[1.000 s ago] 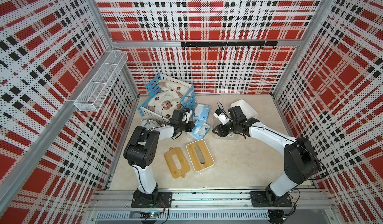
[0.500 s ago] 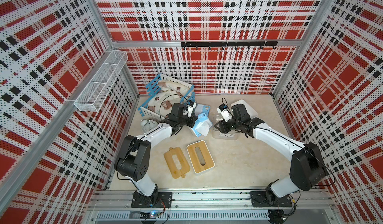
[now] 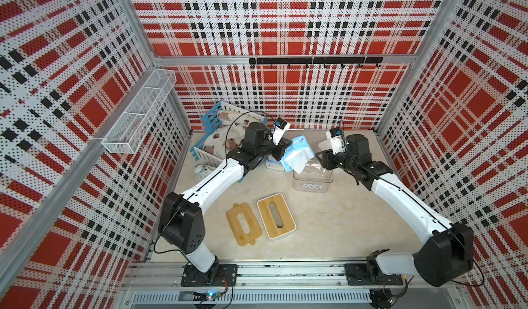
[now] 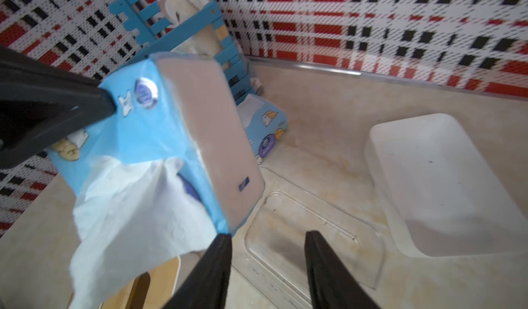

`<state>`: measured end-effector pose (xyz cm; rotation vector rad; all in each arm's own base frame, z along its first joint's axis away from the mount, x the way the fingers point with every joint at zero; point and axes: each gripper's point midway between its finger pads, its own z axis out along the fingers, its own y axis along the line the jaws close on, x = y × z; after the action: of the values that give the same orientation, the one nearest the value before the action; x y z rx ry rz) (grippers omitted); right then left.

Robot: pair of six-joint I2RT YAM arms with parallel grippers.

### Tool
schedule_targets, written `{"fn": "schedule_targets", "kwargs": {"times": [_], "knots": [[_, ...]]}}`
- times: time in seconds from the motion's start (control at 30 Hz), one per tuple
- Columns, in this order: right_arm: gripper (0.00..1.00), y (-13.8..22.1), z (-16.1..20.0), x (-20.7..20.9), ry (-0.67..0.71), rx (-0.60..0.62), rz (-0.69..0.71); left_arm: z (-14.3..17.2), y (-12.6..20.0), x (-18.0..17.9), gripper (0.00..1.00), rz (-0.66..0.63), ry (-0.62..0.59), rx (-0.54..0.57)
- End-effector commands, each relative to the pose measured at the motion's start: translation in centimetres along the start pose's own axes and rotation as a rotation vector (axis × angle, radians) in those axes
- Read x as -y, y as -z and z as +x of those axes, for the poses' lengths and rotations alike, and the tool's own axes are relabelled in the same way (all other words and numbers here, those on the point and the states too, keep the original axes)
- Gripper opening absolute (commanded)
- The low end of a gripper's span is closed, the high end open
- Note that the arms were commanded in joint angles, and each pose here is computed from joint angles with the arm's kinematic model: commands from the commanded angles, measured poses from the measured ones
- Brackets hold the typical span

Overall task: Put the tissue paper into the tissue box
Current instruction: Pick up the paper towel from the center of the board, then place the paper towel in the tissue box.

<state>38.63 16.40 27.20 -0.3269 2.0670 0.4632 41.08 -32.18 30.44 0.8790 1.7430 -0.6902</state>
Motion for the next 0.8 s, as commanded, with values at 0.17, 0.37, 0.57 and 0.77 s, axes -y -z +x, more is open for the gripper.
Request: {"fn": "schedule_targets", "kwargs": {"times": [0.17,0.37,0.57,0.77], "knots": [[0.60,5.5,-3.6,6.1,-0.002,0.120,0.369,1.9,-5.7,3.5,0.00,0.156,-0.108,-0.150],[0.61,7.5,-2.9,9.8,0.026,0.081,0.616,3.1,-8.6,4.0,0.00,0.227,-0.128,-0.197],[0.61,6.3,-1.8,9.1,0.024,0.055,0.553,5.8,-11.2,4.5,0.00,0.289,-0.140,-0.282],[0.61,5.3,0.0,9.3,0.027,-0.002,0.543,8.5,-12.6,4.8,0.00,0.329,-0.156,-0.348]]}}
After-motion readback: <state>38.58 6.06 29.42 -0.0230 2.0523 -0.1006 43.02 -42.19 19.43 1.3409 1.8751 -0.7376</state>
